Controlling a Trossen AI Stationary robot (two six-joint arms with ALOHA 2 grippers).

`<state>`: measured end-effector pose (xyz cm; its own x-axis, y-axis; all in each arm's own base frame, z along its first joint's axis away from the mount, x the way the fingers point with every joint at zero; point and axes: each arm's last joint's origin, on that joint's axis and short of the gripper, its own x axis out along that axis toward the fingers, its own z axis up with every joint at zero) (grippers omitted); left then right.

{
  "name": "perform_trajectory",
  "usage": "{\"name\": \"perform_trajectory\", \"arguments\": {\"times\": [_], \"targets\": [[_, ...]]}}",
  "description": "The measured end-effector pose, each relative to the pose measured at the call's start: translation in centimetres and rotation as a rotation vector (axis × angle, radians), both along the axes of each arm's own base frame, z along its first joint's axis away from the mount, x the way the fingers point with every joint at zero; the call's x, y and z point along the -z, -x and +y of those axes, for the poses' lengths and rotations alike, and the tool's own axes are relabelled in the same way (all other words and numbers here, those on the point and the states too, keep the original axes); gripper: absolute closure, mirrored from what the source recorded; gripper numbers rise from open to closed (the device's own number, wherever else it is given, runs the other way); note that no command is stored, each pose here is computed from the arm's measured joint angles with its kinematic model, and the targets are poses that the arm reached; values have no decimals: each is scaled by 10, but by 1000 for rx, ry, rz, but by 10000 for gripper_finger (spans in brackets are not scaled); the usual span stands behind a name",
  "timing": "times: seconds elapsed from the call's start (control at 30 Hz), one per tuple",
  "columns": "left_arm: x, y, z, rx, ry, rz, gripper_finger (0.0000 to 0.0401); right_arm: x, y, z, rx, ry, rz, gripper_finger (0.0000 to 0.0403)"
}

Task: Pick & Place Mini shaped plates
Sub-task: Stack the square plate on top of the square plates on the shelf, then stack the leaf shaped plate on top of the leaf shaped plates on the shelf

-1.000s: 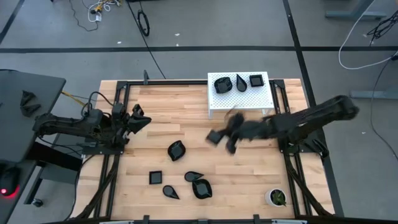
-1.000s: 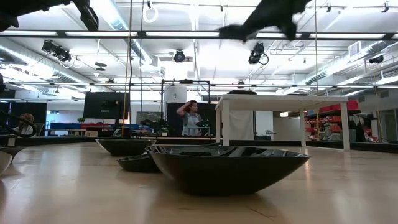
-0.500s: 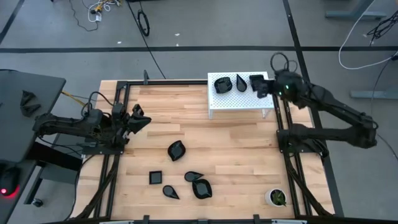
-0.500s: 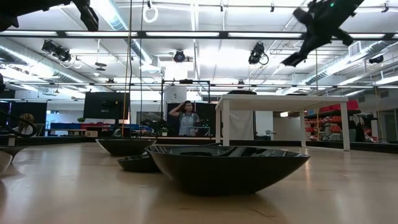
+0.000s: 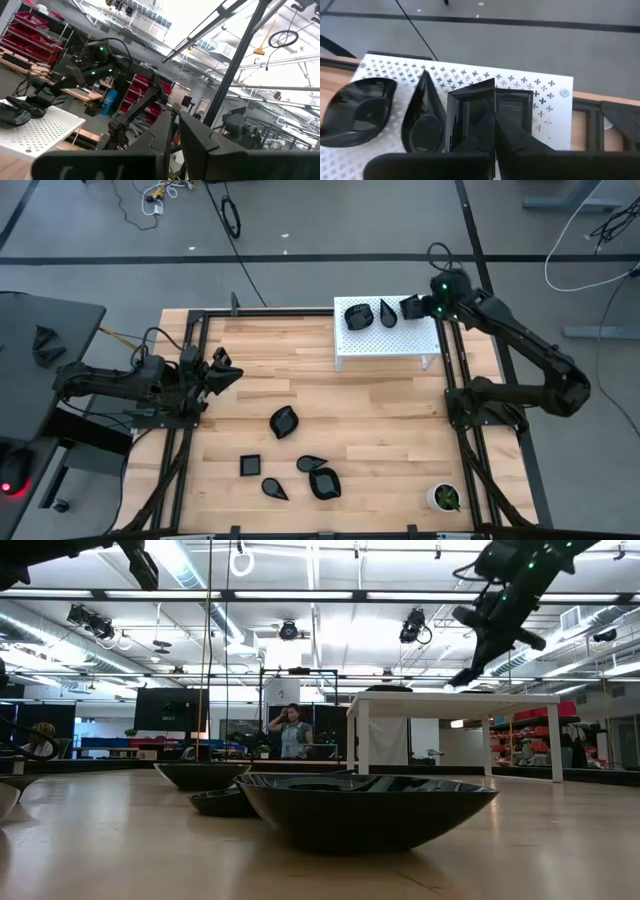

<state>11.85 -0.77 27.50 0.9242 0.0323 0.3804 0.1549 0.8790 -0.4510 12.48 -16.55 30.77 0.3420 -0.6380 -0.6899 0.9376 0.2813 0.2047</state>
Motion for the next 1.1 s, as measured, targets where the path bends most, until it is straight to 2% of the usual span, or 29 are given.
{"name": "perform_trajectory", "arguments": {"times": [0.57,0.67,0.9,1.0,1.1], "targets": [[0,0,0,0,0,-1,360,7,3,-14,48,-21,19,387],[0,0,0,0,0,0,360,7,3,-14,47,-21,19,362],[0,0,0,0,0,0,360,7,5,-15,98,38,109,266],[0,0,0,0,0,0,359,6,-3,-11,51,64,120,238],[0,0,0,0,0,-1,360,4,-19,0,-50,90,108,226]]}}
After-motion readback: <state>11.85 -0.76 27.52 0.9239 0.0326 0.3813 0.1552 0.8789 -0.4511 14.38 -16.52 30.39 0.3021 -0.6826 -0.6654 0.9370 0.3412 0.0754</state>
